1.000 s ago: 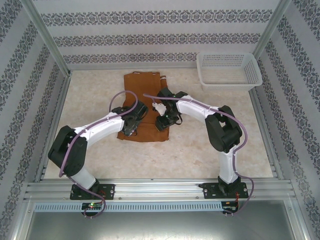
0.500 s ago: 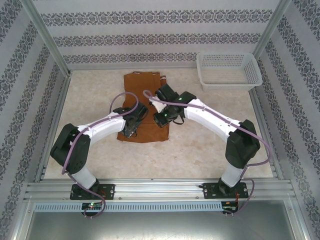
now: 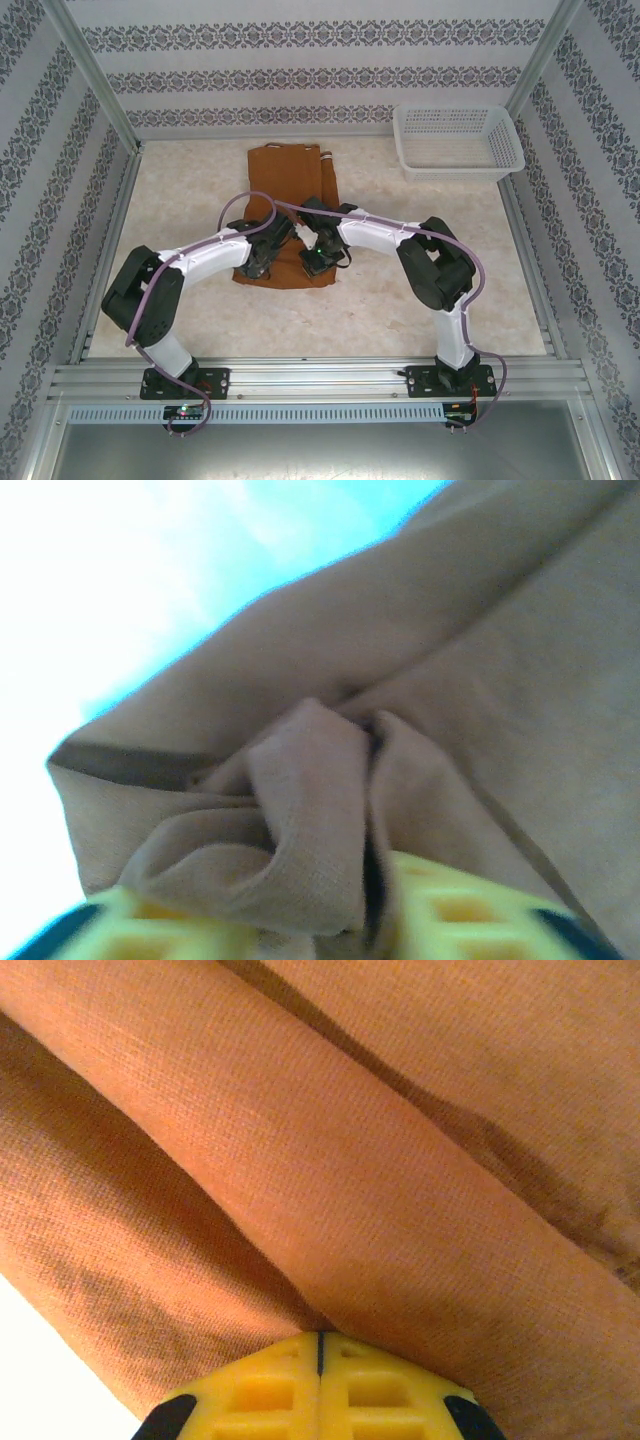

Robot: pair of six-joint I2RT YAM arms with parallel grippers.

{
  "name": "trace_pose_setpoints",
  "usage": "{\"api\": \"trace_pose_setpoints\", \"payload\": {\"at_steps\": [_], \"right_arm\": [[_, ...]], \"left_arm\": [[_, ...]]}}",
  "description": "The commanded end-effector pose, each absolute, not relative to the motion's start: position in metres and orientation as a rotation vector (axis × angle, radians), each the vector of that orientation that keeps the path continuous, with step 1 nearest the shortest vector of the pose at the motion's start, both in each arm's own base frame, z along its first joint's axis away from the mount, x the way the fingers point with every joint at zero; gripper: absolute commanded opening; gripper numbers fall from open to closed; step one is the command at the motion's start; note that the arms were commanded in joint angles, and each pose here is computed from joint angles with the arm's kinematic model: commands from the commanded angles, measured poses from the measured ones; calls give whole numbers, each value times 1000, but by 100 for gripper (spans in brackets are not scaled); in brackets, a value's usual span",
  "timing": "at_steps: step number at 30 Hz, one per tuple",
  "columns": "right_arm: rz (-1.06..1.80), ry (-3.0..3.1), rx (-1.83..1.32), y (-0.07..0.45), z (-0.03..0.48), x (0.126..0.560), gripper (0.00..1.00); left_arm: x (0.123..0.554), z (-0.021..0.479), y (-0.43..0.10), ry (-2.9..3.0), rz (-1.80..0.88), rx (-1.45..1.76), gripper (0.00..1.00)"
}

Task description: Roll up the long pants

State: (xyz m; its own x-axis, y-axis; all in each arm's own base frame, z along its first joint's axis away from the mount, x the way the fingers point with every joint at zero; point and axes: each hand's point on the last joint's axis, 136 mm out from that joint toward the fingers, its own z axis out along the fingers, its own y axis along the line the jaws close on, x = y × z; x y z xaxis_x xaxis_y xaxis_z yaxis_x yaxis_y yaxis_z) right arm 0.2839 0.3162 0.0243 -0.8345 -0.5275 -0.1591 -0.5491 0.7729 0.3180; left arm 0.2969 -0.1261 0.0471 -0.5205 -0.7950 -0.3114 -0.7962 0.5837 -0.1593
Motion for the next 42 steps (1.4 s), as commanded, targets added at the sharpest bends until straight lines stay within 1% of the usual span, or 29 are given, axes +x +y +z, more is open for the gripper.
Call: {"api": "trace_pose_setpoints", "payload": {"at_steps": [1,2,5,6,7,8,9,10,11,16,20,24,25,26,28,29,33,34,35,36,37,38,42], "right_arm": [[512,2999,-839,303,-10,277,0],[517,2999,-844,305,-10,276,0],[523,2997,-846,306,-10,277,0],[524,2995,-850,307,-10,277,0],[524,2993,-847,307,-9,278,0],[526,2990,-849,307,-9,279,0],[524,2989,-852,308,-9,280,0],[528,2989,-849,308,-9,280,0],[529,2989,-848,308,-9,281,0],[544,2988,-846,310,-10,282,0],[544,2989,-843,309,-10,283,0],[552,2990,-841,310,-11,285,0],[551,2993,-841,310,-12,285,0],[552,2995,-840,310,-12,285,0],[556,2997,-837,310,-13,286,0],[558,2998,-839,310,-14,285,0],[555,3002,-842,309,-15,285,0],[554,3003,-842,309,-15,284,0],[553,3005,-842,308,-15,284,0],[554,3004,-843,308,-15,285,0],[554,3003,-845,309,-15,285,0],[554,3004,-841,309,-15,286,0],[569,3005,-827,309,-14,288,0]], "left_arm": [[277,47,-88,2425,134,-1342,89],[277,50,-89,2420,104,-1344,99],[278,68,-101,2433,-27,-1337,99],[275,75,-107,2445,-80,-1348,84],[273,81,-115,2450,-138,-1352,57],[273,88,-122,2448,-194,-1340,34],[272,97,-130,2441,-249,-1325,15],[272,104,-138,2435,-302,-1307,2],[273,109,-144,2430,-343,-1296,0],[276,118,-177,2473,-519,-1288,0],[278,131,-194,2487,-564,-1253,0],[278,144,-200,2506,-560,-1210,0],[278,147,-198,2505,-543,-1200,5],[278,149,-196,2499,-525,-1186,24],[278,154,-186,2479,-478,-1162,89],[277,157,-179,2464,-443,-1159,100],[270,172,-148,2387,-343,-1159,100],[268,178,-143,2356,-352,-1159,82],[268,182,-142,2337,-376,-1160,45],[268,184,-143,2328,-403,-1163,22],[267,185,-146,2329,-438,-1169,4],[268,183,-152,2340,-476,-1172,0],[272,166,-186,2416,-591,-1171,0]]}}
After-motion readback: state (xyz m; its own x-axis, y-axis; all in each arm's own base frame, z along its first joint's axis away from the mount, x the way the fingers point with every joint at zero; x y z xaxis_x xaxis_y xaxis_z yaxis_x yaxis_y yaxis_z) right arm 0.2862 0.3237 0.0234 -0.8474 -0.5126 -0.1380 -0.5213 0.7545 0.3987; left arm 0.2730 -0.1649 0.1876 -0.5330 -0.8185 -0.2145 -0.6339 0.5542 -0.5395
